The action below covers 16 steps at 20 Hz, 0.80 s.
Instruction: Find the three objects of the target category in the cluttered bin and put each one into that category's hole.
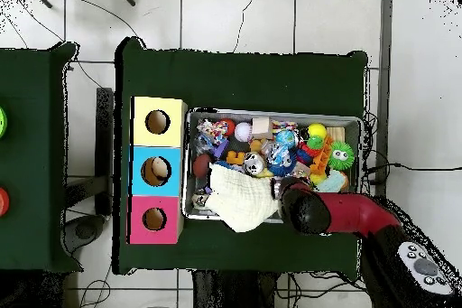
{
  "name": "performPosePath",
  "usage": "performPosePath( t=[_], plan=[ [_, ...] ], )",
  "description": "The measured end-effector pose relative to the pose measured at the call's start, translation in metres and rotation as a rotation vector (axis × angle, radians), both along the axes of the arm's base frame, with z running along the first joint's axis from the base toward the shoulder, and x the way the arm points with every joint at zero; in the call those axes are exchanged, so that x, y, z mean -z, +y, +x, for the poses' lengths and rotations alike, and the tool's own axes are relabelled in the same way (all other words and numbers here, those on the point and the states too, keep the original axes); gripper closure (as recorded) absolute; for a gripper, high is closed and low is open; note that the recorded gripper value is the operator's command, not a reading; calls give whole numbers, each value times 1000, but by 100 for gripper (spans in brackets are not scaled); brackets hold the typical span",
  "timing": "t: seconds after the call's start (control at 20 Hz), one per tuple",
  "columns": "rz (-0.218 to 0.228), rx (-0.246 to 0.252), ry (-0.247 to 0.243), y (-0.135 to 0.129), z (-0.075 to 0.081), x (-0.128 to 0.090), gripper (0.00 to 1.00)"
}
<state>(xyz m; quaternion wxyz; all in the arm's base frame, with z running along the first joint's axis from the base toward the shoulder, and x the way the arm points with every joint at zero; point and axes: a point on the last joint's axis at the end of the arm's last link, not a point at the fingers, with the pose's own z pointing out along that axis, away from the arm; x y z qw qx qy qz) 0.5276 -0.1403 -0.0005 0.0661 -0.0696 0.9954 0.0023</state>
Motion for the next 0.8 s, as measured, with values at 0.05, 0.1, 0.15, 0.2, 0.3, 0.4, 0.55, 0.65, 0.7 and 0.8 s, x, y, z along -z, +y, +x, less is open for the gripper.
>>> performPosePath(
  t=[0.05, 0.1, 0.15, 0.2, 0.3, 0.4, 0.55, 0.65, 0.7, 0.8],
  plan=[
    [-6, -17, 1, 4, -2, 4, 0],
    [-7, -32, -1, 9, -2, 6, 0],
    [-6, -45, -2, 13, -2, 8, 0],
    [-4, -49, -3, 14, -1, 9, 0],
    [15, -57, -12, 18, 4, 14, 0],
    [28, -58, -16, 19, 6, 16, 0],
    [73, -51, -12, 23, 9, 24, 0],
    [100, -44, -4, 25, 9, 27, 0],
    [111, -40, 1, 25, 9, 29, 0],
    [131, -33, 12, 26, 9, 31, 0]
  ],
)
